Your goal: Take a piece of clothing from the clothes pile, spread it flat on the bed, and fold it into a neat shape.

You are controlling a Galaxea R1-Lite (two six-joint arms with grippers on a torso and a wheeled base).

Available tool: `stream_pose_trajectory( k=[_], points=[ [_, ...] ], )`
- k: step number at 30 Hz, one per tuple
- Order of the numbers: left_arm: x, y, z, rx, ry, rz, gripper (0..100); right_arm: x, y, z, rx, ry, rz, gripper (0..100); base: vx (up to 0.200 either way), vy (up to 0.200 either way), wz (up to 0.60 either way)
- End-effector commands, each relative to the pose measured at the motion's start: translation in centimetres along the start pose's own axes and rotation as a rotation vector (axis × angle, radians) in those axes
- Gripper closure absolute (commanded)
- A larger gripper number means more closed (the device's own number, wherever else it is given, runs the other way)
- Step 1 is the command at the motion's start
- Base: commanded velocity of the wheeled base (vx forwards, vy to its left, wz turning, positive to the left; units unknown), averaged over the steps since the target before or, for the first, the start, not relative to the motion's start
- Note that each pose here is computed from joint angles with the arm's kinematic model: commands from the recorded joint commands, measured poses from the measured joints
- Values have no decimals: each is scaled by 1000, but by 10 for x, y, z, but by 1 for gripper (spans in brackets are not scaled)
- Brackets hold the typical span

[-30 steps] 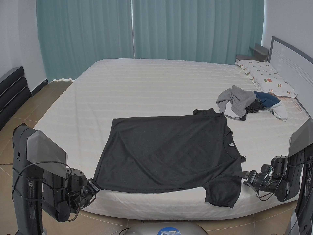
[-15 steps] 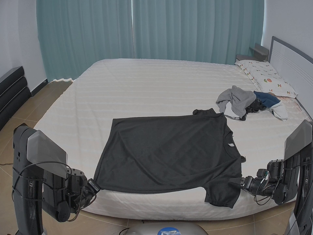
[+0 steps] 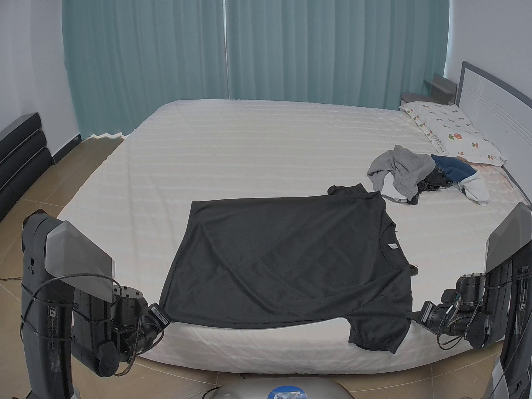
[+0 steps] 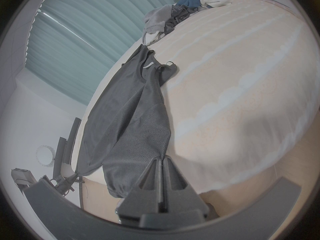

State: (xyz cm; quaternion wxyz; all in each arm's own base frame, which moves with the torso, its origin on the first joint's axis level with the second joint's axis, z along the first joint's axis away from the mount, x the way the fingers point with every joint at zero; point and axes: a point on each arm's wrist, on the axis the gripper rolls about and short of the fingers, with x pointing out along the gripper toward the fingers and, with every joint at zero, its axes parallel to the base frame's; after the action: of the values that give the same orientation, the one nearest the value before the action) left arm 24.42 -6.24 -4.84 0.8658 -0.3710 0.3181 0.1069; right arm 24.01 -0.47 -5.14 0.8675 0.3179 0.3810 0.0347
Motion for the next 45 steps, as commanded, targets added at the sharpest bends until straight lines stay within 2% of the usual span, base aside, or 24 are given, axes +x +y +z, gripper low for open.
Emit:
stream_pose_trajectory(
  k=[1, 5, 10, 14, 18, 22, 27, 32, 36, 39, 42, 45],
  points=[
    [0, -1, 1, -3, -10, -13, 100, -13, 5, 2, -22, -26, 9, 100, 0, 0, 0],
    [1, -1, -1, 7, -10, -6, 100, -21, 7, -1, -58, -15, 4, 100, 0, 0, 0],
    [-1, 0, -1, 21, -8, -2, 100, -31, 1, -7, -28, 10, -31, 100, 0, 0, 0],
    [-14, 1, 2, 83, -7, 4, 100, -33, -3, -6, -2, 15, -50, 100, 0, 0, 0],
    [-18, 2, 3, 103, -10, 10, 100, -36, -5, -15, 18, 101, -91, 100, 0, 0, 0],
    [-19, 5, 2, 132, -9, 34, 100, -41, -3, -13, 20, 92, -112, 100, 0, 0, 0],
    [-23, 9, -1, 170, 1, 57, 100, -45, -3, -18, 27, 127, -161, 100, 0, 0, 0],
    [-29, 12, -4, 186, 20, 75, 100, -60, 2, -21, 6, 184, -195, 100, 0, 0, 0],
    [-36, 14, -8, 249, 41, 90, 100, -66, 5, -21, -8, 192, -210, 100, 0, 0, 0],
    [-35, 15, -8, 252, 42, 93, 100, -68, 4, -22, -16, 190, -245, 100, 0, 0, 0],
    [-36, 15, -8, 257, 36, 99, 100, -69, 2, -24, -43, 194, -315, 100, 0, 0, 0],
    [-39, 15, -10, 283, 41, 134, 100, -71, 1, -25, -56, 208, -331, 100, 0, 0, 0]
  ],
)
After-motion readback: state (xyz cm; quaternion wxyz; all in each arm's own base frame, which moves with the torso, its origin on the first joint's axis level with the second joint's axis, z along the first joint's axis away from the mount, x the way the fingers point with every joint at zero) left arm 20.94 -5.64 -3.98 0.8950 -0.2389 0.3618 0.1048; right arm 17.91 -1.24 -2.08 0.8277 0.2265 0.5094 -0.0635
